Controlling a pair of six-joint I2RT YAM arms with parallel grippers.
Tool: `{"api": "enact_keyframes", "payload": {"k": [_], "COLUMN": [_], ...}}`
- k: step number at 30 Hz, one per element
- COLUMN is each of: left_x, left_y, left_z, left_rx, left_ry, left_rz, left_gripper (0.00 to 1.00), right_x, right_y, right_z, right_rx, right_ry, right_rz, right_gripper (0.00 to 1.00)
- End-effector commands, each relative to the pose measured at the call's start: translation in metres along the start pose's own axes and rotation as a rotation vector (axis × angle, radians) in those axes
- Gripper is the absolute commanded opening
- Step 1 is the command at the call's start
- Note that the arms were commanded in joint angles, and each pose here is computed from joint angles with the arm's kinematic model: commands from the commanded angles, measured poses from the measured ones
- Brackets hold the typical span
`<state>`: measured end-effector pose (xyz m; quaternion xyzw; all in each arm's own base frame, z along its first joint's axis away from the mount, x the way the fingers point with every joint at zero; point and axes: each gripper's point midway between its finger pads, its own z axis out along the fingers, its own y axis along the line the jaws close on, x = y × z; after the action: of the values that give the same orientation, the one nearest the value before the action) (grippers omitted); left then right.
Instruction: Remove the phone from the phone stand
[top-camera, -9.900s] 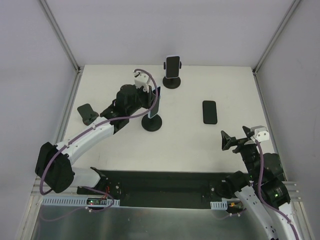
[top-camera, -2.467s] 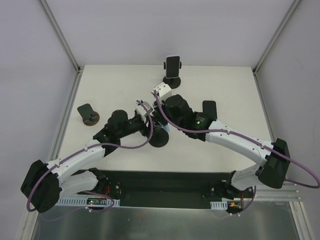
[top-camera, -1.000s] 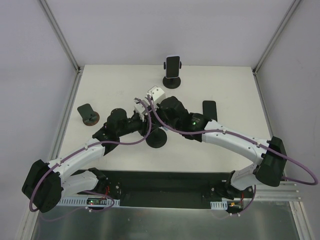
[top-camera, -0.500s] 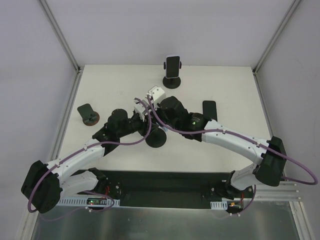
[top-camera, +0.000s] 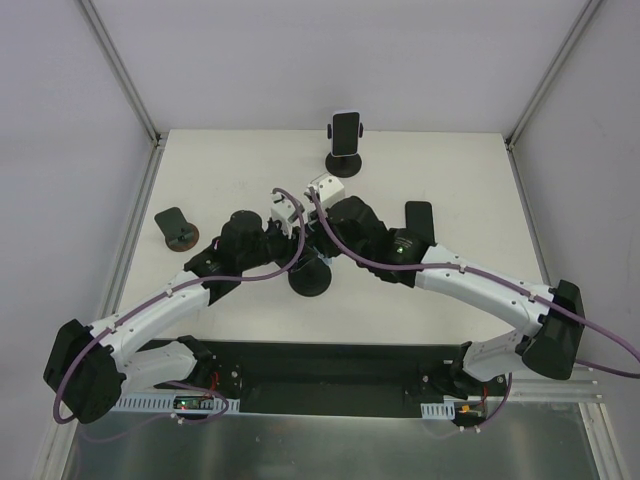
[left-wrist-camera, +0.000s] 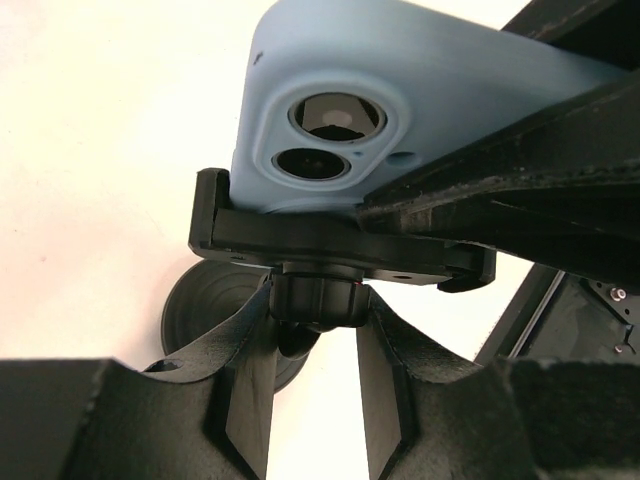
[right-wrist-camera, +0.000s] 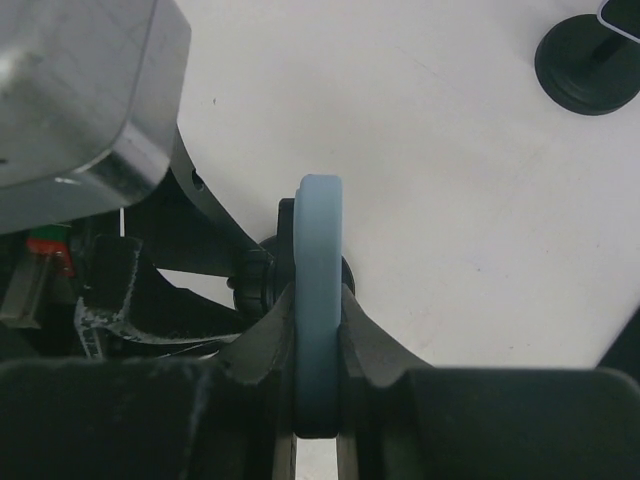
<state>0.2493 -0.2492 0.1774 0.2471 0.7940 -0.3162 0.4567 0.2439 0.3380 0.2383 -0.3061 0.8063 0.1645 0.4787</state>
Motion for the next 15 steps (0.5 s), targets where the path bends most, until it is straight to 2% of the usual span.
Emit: {"api": "enact_keyframes", "payload": {"k": [1, 7, 15], "left_x": [-0.03, -0.031, -0.03], "left_y": [0.077, 0.076, 0.078], "left_z": [-0.012, -0.012, -0.012], "left_rx": [-0.34, -0.332, -0.345], "left_ry": [-0.1, -0.113, -0.112], "left_rz": [-0.091, -0.083, -0.087], "left_gripper": [0.0, 0.0, 0.0], "right_x": [0.045, 0.008, -0.008], "right_y": [-0.005, -0.026, -0.05], "right_z": [-0.044, -0.051, -0.055], "right_rx": [-0.018, 0.063, 0.084], "right_ry": [0.187, 0.066, -0.02], "right_rz": [-0.05, 0.02, 0.172], "right_gripper": [0.01, 0.01, 0.01]}}
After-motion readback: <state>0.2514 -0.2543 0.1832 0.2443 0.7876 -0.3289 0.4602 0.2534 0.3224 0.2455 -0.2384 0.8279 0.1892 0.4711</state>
